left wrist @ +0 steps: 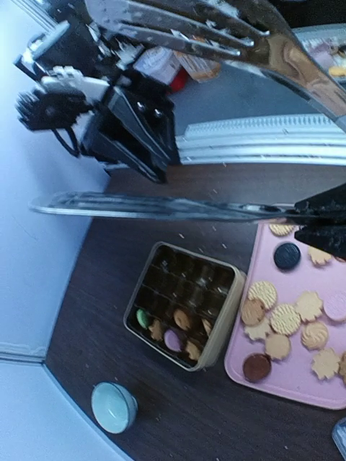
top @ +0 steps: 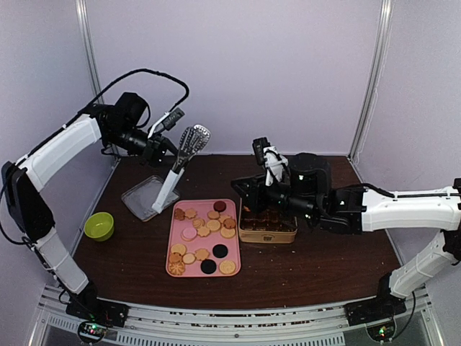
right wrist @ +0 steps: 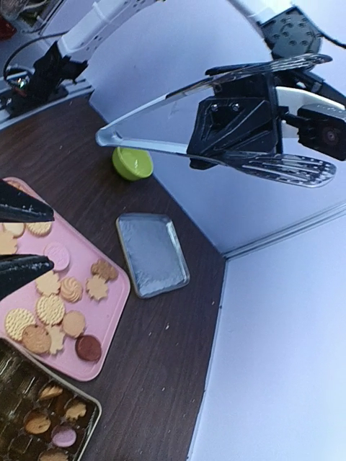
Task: Pack the cookies
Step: Pass from the left arm to the right, then pass from the right arm to the left, then pass from the left arm to the right
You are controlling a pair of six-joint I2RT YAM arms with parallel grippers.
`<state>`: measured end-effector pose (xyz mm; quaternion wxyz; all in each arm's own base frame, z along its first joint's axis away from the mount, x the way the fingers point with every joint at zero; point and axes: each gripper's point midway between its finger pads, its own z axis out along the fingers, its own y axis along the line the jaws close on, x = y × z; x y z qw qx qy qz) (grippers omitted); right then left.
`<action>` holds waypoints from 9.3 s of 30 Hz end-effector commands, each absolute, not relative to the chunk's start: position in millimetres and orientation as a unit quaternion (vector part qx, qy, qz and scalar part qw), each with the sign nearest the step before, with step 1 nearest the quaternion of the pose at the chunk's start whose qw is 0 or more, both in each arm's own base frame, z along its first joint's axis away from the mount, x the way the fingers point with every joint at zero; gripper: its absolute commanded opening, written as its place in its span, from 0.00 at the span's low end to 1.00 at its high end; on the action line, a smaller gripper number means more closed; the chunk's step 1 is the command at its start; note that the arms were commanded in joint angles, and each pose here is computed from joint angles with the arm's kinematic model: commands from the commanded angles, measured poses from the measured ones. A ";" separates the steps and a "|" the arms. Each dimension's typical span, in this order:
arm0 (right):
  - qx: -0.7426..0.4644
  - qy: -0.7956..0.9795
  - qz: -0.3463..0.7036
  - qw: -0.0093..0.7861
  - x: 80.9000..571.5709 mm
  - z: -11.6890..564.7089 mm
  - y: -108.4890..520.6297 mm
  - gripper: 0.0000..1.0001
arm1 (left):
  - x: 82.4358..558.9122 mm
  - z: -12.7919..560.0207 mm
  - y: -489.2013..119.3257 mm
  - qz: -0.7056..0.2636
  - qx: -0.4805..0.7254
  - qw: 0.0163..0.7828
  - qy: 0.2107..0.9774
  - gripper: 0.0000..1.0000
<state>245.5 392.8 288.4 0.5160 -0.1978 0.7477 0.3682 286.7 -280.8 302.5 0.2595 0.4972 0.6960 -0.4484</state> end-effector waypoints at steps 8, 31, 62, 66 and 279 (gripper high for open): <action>-0.213 0.650 0.553 0.476 225.4 373.8 458.7 0.17 | 268.6 388.4 -295.9 -0.629 0.384 0.274 0.618 0.00; -0.231 0.647 0.601 0.409 224.2 365.3 506.2 0.02 | 249.1 406.1 -312.9 -0.659 0.384 0.295 0.576 0.00; -0.502 0.837 0.119 0.182 203.1 192.5 432.9 0.00 | 204.7 256.7 -205.6 -0.220 0.739 0.232 0.593 0.72; -0.506 0.837 0.114 0.175 201.6 188.9 439.6 0.00 | 203.1 245.4 -205.8 -0.206 0.746 0.224 0.593 0.63; -0.308 0.696 0.465 0.453 236.4 329.9 455.7 0.30 | 300.3 282.0 -122.2 -0.122 0.416 0.365 0.824 0.81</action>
